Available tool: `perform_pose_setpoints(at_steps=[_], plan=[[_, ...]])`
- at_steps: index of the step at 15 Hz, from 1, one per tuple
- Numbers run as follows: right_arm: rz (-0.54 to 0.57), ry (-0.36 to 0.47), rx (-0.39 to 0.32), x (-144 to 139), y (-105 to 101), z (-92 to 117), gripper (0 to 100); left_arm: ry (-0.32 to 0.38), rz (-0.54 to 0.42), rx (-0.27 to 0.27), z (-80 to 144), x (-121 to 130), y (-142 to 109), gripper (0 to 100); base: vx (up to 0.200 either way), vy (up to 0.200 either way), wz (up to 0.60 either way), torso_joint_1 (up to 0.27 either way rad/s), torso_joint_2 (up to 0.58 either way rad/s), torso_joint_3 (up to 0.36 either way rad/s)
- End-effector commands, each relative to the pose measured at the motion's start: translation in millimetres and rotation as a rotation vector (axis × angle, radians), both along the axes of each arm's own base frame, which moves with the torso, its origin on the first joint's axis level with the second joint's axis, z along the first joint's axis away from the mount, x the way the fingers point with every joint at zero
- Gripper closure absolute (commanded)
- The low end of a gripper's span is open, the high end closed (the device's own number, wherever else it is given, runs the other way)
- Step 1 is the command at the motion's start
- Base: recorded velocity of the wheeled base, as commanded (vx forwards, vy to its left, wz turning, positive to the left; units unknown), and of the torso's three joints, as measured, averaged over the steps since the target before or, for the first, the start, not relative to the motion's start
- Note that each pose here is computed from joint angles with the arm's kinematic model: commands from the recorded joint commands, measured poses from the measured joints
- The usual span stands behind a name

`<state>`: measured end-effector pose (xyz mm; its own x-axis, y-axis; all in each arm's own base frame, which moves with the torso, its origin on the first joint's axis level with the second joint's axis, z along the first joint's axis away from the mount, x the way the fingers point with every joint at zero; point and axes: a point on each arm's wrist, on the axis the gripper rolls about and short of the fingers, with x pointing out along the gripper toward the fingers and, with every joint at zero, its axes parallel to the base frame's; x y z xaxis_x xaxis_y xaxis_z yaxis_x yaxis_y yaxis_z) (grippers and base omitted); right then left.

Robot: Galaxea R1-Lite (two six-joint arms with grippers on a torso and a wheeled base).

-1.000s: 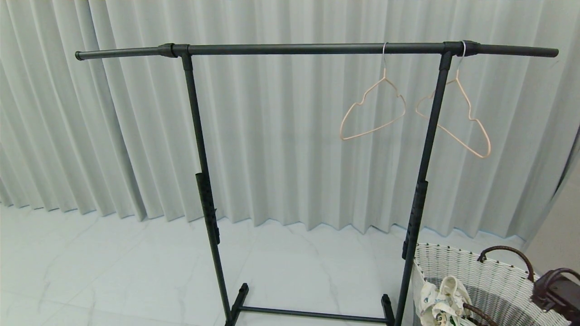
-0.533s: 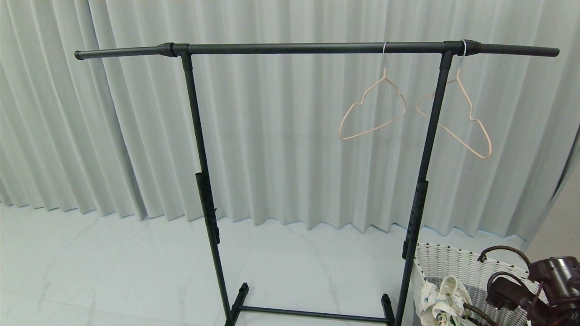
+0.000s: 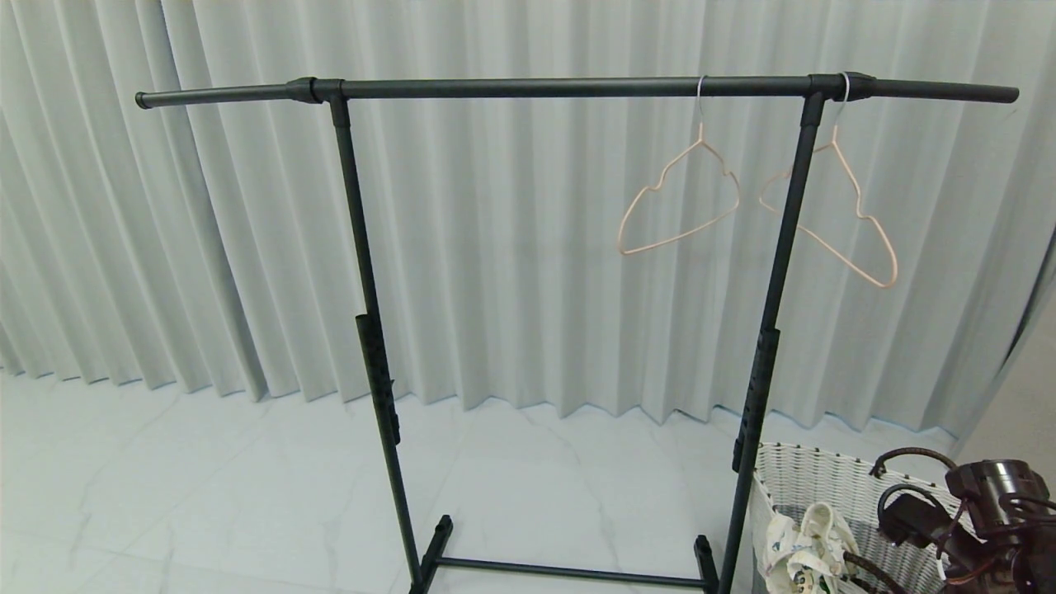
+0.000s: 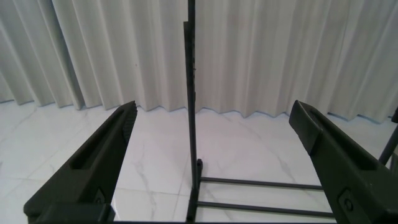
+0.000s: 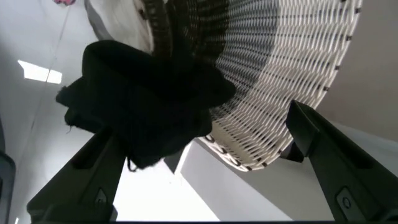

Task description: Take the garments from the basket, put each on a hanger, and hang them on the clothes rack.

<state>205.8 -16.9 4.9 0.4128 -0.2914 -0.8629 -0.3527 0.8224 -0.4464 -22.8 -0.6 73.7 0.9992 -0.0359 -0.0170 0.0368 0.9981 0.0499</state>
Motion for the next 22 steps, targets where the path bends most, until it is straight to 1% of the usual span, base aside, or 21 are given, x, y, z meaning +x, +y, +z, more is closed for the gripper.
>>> perform_pose_setpoints(at_steps=[1, 2, 3, 6, 9, 10, 13, 15, 17, 19, 20, 21, 22], plan=[[0.006, 0.027, -0.002, -1, 0, -5, 0, 0.0, -0.001, 0.0, 0, 0, 0, 0, 0.0, 0.0, 0.0, 0.0, 0.0, 0.0], [0.007, 0.029, -0.003, -2, 0, -6, 0, 0.0, 0.001, 0.0, 0, 0, 0, 0, 0.0, 0.0, 0.0, 0.0, 0.0, 0.0], [0.007, 0.029, -0.003, -2, 0, -6, 100, 0.0, 0.001, 0.0, 0, 0, 0, 0, 0.0, 0.0, 0.0, 0.0, 0.0, 0.0], [0.012, 0.016, -0.007, -7, 1, -1, 100, 0.0, -0.001, 0.0, 0, 0, 0, 0, 0.0, 0.0, 0.0, 0.0, 0.0, 0.0], [0.005, 0.006, -0.004, -26, 1, 7, 100, -0.002, -0.001, 0.0, 0, 0, 0, 0, 0.0, 0.0, 0.0, 0.0, 0.0, 0.0], [0.005, -0.011, -0.003, -30, 2, 11, 100, -0.002, 0.001, 0.0, 0, 0, 0, 0, 0.0, 0.0, 0.0, 0.0, 0.0, 0.0], [0.004, -0.156, -0.011, -37, 1, 41, 100, 0.001, 0.001, 0.0, 0, 0, 0, 0, 0.0, 0.0, 0.0, 0.0, 0.0, 0.0], [-0.021, -0.262, -0.019, -33, -3, 69, 100, 0.001, 0.001, 0.0, 0, 0, 0, 0, 0.0, 0.0, 0.0, 0.0, 0.0, 0.0], [-0.044, -0.309, -0.022, -38, -6, 105, 100, 0.001, 0.001, 0.0, 0, 0, 0, 0, 0.0, 0.0, 0.0, 0.0, 0.0, 0.0], [-0.066, -0.357, 0.006, -55, -3, 145, 100, 0.001, 0.001, 0.0, 0, 0, 0, 0, 0.0, 0.0, 0.0, 0.0, 0.0, 0.0], [-0.07, -0.405, 0.009, -68, -2, 165, 100, 0.001, 0.001, 0.0, 0, 0, 0, 0, 0.0, 0.0, 0.0, 0.0, 0.0, 0.0], [-0.071, -0.443, 0.011, -81, 0, 181, 100, 0.001, 0.001, 0.002, 0, 0, 0, 0, 0.0, 0.0, 0.0, 0.0, 0.0, 0.0], [-0.068, -0.48, 0.029, -97, 1, 196, 100, 0.001, 0.001, 0.003, 0, 0, 0, 0, 0.0, 0.0, 0.0, 0.0, 0.0, 0.0]])
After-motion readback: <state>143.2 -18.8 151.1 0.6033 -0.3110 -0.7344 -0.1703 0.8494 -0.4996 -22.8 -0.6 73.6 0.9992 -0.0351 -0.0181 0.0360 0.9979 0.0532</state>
